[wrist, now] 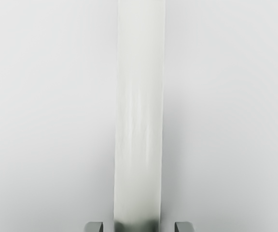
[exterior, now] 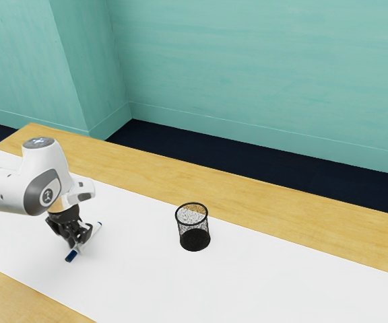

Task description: Put the marker into the pen holder.

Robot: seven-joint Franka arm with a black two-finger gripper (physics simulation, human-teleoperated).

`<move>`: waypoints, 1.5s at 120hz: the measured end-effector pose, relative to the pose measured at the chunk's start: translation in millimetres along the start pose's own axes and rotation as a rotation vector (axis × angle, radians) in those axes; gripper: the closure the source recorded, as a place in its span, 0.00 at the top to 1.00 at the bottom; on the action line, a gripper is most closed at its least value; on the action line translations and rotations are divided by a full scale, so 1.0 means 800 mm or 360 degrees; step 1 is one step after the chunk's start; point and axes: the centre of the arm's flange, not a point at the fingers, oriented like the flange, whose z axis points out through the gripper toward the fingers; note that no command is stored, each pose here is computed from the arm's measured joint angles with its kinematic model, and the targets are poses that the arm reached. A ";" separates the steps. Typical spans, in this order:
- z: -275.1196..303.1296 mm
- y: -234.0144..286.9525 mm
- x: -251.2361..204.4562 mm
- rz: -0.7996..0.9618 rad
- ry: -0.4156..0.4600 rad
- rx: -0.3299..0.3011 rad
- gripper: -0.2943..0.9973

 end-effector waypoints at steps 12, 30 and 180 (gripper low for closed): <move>0.000 0.000 0.000 -0.0005 0.0001 0.0000 0.31; 0.000 0.001 0.000 -0.0016 0.0000 0.0000 0.28; 0.013 0.006 0.001 -0.0081 -0.0211 -0.0014 0.28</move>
